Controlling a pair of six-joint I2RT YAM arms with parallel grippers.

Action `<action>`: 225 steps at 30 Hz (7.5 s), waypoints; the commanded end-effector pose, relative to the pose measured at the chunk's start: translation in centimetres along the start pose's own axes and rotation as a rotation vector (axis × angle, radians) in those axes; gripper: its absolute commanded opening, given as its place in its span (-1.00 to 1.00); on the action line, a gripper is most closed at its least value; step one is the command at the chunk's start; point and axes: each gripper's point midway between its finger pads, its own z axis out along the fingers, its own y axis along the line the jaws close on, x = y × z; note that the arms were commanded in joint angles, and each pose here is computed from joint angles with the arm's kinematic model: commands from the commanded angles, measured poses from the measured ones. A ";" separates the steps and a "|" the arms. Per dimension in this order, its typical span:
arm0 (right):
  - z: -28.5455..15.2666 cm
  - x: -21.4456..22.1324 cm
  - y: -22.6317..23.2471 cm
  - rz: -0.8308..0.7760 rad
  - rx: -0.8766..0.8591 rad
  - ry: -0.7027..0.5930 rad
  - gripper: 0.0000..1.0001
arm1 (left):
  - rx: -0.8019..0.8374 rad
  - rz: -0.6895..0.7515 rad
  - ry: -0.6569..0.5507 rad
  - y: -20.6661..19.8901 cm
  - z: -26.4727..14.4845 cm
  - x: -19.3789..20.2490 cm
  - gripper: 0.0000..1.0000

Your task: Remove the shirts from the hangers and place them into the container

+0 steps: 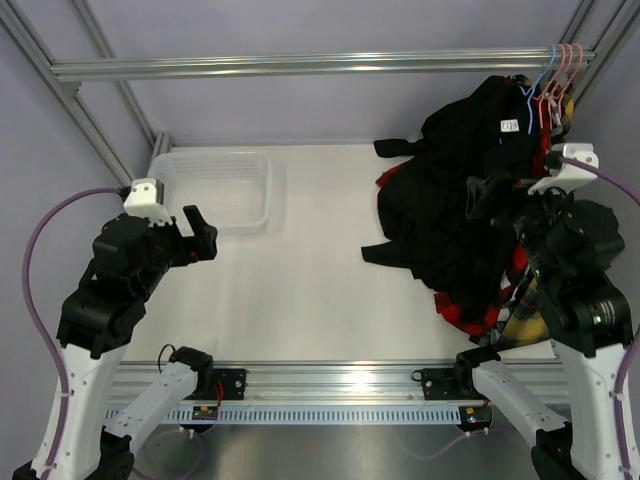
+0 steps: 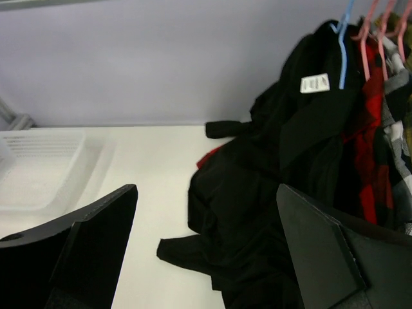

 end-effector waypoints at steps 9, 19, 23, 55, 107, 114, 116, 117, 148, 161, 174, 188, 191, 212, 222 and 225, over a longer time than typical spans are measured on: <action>8.4 2.8 -8.5 0.036 0.421 0.176 0.99 | 0.143 -0.016 0.089 -2.8 2.1 2.7 0.98; 11.7 5.5 -11.6 0.050 0.441 0.262 0.98 | 0.165 0.003 0.131 -2.9 2.5 4.4 0.98; 12.9 6.6 -11.7 0.032 0.389 0.294 0.72 | 0.164 0.003 0.147 -2.9 2.8 5.1 0.98; 6.5 -3.7 1.3 -0.138 -0.278 0.050 -1.00 | 0.262 0.018 0.089 -5.2 2.1 1.2 0.98; 0.6 14.0 19.4 -0.052 -1.127 0.444 -1.00 | 0.529 -0.061 -0.077 -23.8 5.5 -6.1 0.19; 2.1 14.3 19.7 -0.082 -1.096 0.441 -1.00 | 0.497 -0.083 -0.062 -23.7 6.2 -5.6 0.02; 2.3 14.1 19.9 -0.085 -1.097 0.439 -1.00 | 0.484 -0.084 -0.050 -23.7 6.7 -5.2 0.02; 2.4 14.0 19.9 -0.088 -1.097 0.437 -1.00 | 0.481 -0.084 -0.048 -23.7 6.8 -5.1 0.02; 5.3 11.8 17.3 -0.052 -0.760 0.424 0.50 | 0.227 -0.145 -0.115 -20.8 11.4 -3.3 -1.00; 6.6 13.9 17.5 0.075 -0.466 0.485 0.99 | 0.085 -0.234 -0.122 -20.5 13.9 -2.3 -1.00; 8.9 20.5 20.0 0.107 -0.146 0.588 0.90 | 0.051 -0.220 -0.100 -20.2 14.0 -1.1 -1.00; 9.0 21.4 15.5 0.020 0.060 0.569 -1.00 | -0.002 -0.172 -0.074 -17.2 12.7 0.5 -1.00; 8.7 20.8 13.8 0.014 0.072 0.573 -1.00 | -0.001 -0.153 -0.069 -16.3 12.1 1.1 -1.00; 7.6 19.0 7.0 0.031 -0.005 0.709 -1.00 | 0.169 0.040 -0.072 -12.3 7.0 2.6 -1.00; 7.9 14.0 10.7 0.104 -0.190 0.638 -1.00 | 0.255 0.089 0.020 -14.8 8.0 4.8 -1.00; 8.0 14.9 10.4 0.088 -0.177 0.656 -1.00 | 0.232 0.075 -0.006 -14.5 8.0 4.1 -1.00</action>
